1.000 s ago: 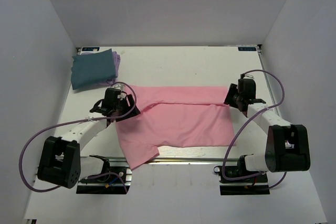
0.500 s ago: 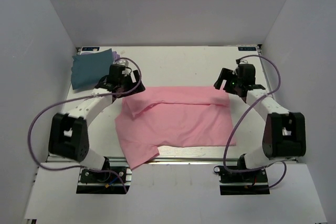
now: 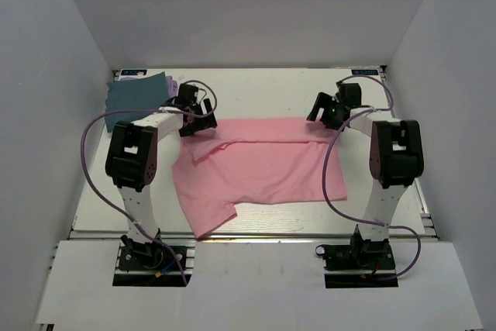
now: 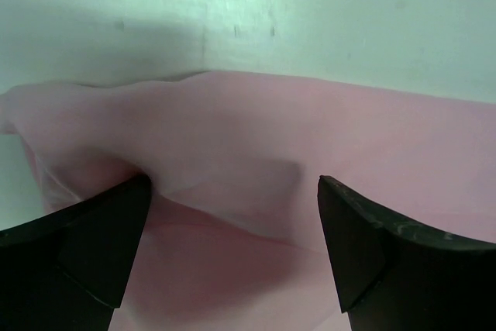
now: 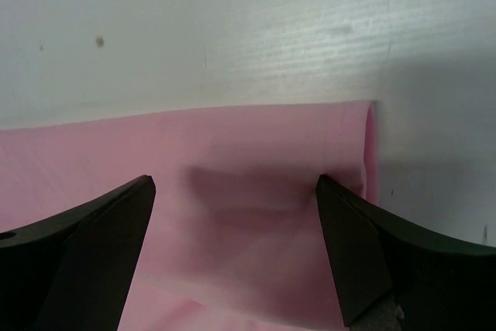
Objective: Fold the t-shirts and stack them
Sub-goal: Fold the flattened tshirt in 1/3 of the way
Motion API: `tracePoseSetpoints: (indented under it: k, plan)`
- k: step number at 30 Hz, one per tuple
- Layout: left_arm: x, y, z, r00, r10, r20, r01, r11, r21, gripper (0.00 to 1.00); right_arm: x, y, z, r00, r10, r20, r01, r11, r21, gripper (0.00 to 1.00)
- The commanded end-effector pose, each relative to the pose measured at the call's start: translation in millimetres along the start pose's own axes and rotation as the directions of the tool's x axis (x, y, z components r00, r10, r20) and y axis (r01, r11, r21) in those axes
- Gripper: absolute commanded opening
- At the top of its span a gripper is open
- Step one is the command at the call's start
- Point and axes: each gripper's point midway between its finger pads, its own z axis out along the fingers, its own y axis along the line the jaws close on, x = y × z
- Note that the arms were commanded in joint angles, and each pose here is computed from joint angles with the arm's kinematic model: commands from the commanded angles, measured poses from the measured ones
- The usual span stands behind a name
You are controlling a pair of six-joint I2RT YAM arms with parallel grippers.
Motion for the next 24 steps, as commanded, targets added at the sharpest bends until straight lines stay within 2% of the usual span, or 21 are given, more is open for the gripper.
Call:
tracePoseSetpoints:
  k: [1,2,3,4,5,6,7,10,12,13,15,16,17,18,19,20,21,22,23,24]
  plan:
    - [20.5,19.9,34.5,0.994,-0.040,-0.097,0.033,0.997,-0.074,1.00,-3.0,-23.2,19.2,0.996,0.086,-0.040,-0.083,0.994,0.075,0.90]
    - [19.0,16.8,41.0,0.992,-0.049,-0.113,0.044,0.998,-0.047,1.00,6.9,-32.3,30.6,0.993,0.098,-0.072,-0.091,0.991,0.094,0.90]
    - [-0.2,3.9,45.7,0.996,-0.047,-0.081,0.046,0.999,-0.008,1.00,5.0,-36.3,33.1,0.992,0.105,-0.075,-0.097,0.990,0.097,0.90]
    - [2.9,-1.1,59.0,0.994,-0.038,-0.104,0.040,0.999,0.022,1.00,-15.3,-31.7,33.7,0.995,0.091,-0.041,-0.088,0.993,0.085,0.90]
    - [-6.8,-7.8,63.2,0.996,-0.036,-0.086,0.040,0.998,0.044,1.00,-10.1,-36.4,40.4,0.994,0.093,-0.064,-0.087,0.992,0.092,0.90]
    - [-33.2,-19.7,63.6,0.999,-0.021,-0.033,0.023,0.997,0.072,1.00,-30.2,-31.8,39.0,0.996,0.082,-0.028,-0.080,0.994,0.074,0.90]
    - [-35.5,-23.1,68.9,0.999,-0.020,-0.042,0.023,0.996,0.081,1.00,-35.5,-31.5,36.9,0.998,0.067,-0.019,-0.065,0.995,0.069,0.90]
    - [-70.9,-38.4,56.1,0.999,0.019,0.028,-0.022,0.993,0.112,1.00,-63.1,-14.1,21.3,0.999,0.014,0.042,-0.015,1.000,0.023,0.90]
    - [-90.3,-45.4,27.2,0.996,0.033,0.080,-0.043,0.991,0.123,1.00,-80.5,-3.6,2.1,0.996,-0.014,0.092,0.013,1.000,0.002,0.90]
    - [-93.5,-43.3,16.9,0.994,0.050,0.099,-0.061,0.992,0.112,1.00,-99.0,10.1,-23.1,0.987,-0.045,0.152,0.049,0.999,-0.018,0.90]
    - [-111.5,-45.3,-32.4,0.980,0.059,0.189,-0.077,0.993,0.086,1.00,-109.1,19.3,-51.3,0.977,-0.059,0.206,0.065,0.998,-0.023,0.90]
    - [-95.6,-39.4,-38.6,0.980,0.079,0.181,-0.093,0.994,0.065,1.00,-89.7,9.8,-51.6,0.983,-0.054,0.174,0.055,0.998,0.000,0.90]
    - [-94.8,-37.2,-54.0,0.976,0.077,0.205,-0.092,0.994,0.065,1.00,-105.9,23.7,-85.4,0.964,-0.071,0.257,0.077,0.997,-0.015,0.90]
    - [-104.1,-41.2,-93.0,0.958,0.078,0.274,-0.106,0.990,0.089,1.00,-102.3,22.7,-93.6,0.962,-0.066,0.266,0.072,0.997,-0.010,0.90]
    - [-73.3,-28.9,-92.3,0.973,0.068,0.221,-0.089,0.993,0.084,1.00,-70.2,8.0,-89.0,0.975,-0.053,0.214,0.051,0.999,0.017,0.90]
    - [-59.6,-25.7,-102.2,0.976,0.054,0.209,-0.076,0.992,0.099,1.00,-78.8,19.2,-120.4,0.958,-0.054,0.283,0.056,0.998,0.001,0.90]
    - [-46.1,-20.8,-111.7,0.980,0.014,0.201,-0.036,0.994,0.106,1.00,-71.8,18.2,-126.2,0.957,-0.046,0.285,0.047,0.999,0.005,0.90]
    - [-22.0,-9.6,-128.6,0.979,-0.004,0.204,-0.019,0.994,0.112,1.00,-30.7,-0.6,-117.1,0.977,-0.024,0.214,0.016,0.999,0.042,0.90]
    - [-11.8,-10.4,-138.1,0.977,-0.032,0.210,0.000,0.989,0.149,1.00,-35.6,4.4,-142.6,0.959,-0.007,0.282,-0.003,0.999,0.036,0.90]
    - [4.2,-8.2,-143.4,0.981,-0.030,0.192,-0.004,0.985,0.171,1.00,-9.1,-4.8,-138.7,0.970,0.016,0.241,-0.028,0.999,0.046,0.90]
